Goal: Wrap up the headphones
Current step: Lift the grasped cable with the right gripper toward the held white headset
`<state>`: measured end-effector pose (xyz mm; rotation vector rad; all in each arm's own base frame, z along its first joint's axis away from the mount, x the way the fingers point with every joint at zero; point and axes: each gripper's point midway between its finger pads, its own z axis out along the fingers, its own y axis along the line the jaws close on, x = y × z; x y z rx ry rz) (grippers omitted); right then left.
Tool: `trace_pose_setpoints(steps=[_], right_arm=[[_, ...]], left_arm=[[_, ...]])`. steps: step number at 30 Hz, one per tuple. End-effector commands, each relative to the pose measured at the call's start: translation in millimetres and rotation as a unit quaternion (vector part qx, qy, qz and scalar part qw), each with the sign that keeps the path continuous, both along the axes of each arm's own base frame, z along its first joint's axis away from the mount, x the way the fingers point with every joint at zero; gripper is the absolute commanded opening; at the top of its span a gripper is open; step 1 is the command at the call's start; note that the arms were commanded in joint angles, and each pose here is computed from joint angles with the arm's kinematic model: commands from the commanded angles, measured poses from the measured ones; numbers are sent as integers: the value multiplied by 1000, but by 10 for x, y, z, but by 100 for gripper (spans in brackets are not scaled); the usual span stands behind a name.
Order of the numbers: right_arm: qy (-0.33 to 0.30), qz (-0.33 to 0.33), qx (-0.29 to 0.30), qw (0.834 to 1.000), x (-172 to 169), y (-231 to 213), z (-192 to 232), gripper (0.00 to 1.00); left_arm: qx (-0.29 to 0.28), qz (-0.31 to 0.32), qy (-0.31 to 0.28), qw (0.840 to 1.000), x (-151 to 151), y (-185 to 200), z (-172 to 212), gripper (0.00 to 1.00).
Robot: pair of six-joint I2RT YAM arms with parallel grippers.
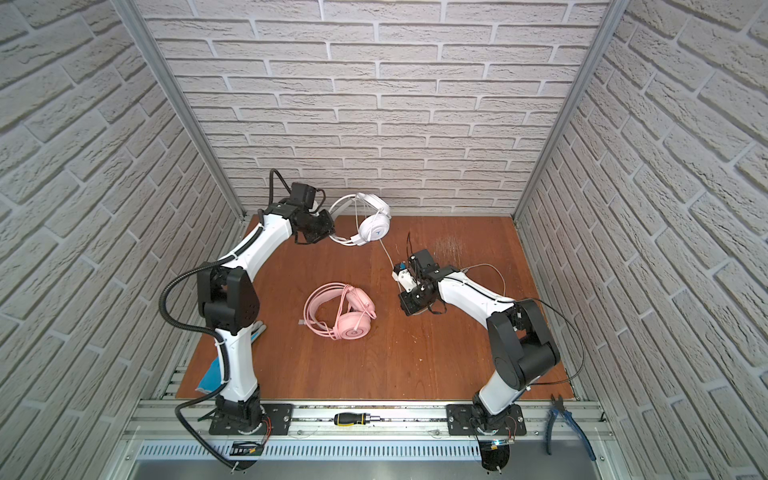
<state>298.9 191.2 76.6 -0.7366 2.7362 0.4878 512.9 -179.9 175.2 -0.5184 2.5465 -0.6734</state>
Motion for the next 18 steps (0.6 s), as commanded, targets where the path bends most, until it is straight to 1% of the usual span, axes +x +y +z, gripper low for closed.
trace_pose_setpoints(steps=[1,6,8,11,18], right_arm=[[-21,53,-17,998,-78,66,195,5],[-45,113,-17,992,-126,251,501,5],[-58,136,-17,989,-130,315,615,5],[-65,164,-16,984,-132,374,770,6],[-71,206,-26,976,-54,480,1106,5]], left_arm=[[-10,17,-26,999,109,12,86,0],[9,13,-23,1000,91,8,49,0],[33,7,-17,999,63,21,25,0],[53,-4,-11,999,21,6,-3,0],[95,-16,0,995,-72,-25,-98,0]])
